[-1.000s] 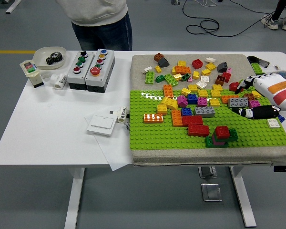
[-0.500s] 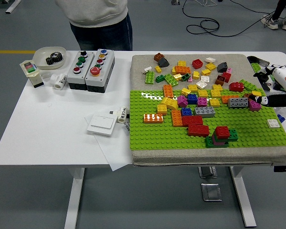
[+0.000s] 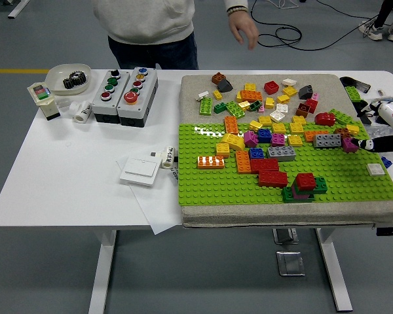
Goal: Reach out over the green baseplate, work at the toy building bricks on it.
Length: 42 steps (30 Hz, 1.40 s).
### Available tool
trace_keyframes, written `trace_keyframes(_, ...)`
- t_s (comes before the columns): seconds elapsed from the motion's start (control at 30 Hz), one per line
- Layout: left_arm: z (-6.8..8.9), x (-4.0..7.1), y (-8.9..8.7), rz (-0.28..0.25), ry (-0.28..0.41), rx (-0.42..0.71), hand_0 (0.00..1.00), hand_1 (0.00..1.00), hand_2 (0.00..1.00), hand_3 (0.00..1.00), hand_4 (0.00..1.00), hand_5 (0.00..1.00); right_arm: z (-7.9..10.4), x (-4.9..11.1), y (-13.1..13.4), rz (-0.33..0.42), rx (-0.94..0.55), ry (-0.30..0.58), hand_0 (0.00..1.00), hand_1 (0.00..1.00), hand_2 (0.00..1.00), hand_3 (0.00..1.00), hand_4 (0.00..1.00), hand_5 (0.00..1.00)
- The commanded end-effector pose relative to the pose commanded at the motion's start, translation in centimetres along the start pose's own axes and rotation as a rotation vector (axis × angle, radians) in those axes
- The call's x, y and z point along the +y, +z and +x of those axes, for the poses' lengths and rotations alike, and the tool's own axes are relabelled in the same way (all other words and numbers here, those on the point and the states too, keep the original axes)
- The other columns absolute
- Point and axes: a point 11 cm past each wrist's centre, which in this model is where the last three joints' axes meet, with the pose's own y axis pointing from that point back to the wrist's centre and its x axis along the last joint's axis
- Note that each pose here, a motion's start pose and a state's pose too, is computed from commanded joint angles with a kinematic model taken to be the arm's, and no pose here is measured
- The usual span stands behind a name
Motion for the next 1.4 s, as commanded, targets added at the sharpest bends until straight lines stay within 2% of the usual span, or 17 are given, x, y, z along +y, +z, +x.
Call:
trace_keyframes(0.8,-0.1,0.0,0.1,-0.001,-0.001,-0.002,0.596,0.724,0.7,0.558,0.585,0.62,-2.1,-0.7,1.5,-0.088,-0.074,-0.049,0.693,0.705,0.758,0.724,0.849,0.466)
trace_keyframes(1.1,-0.1,0.0,0.1,0.001,0.001,-0.004,0.596,0.726,0.703,0.559,0.585,0.619,-2.5,-0.3,2.4,-0.114,-0.068,-0.068,0.694,0.706,0.758,0.724,0.849,0.466)
trace_keyframes(1.27,0.0,0.0,0.0,0.003,0.002,-0.007,0.603,0.724,0.703,0.558,0.585,0.621,-2.9,0.0,2.3,-0.098,-0.067,-0.087,0.694,0.706,0.758,0.72,0.849,0.465)
trace_keyframes(1.4,0.0,0.0,0.0,0.004,0.003,-0.008,0.603,0.724,0.702,0.558,0.585,0.621,-3.4,0.0,1.4,-0.038,-0.065,-0.097,0.694,0.704,0.755,0.705,0.847,0.464)
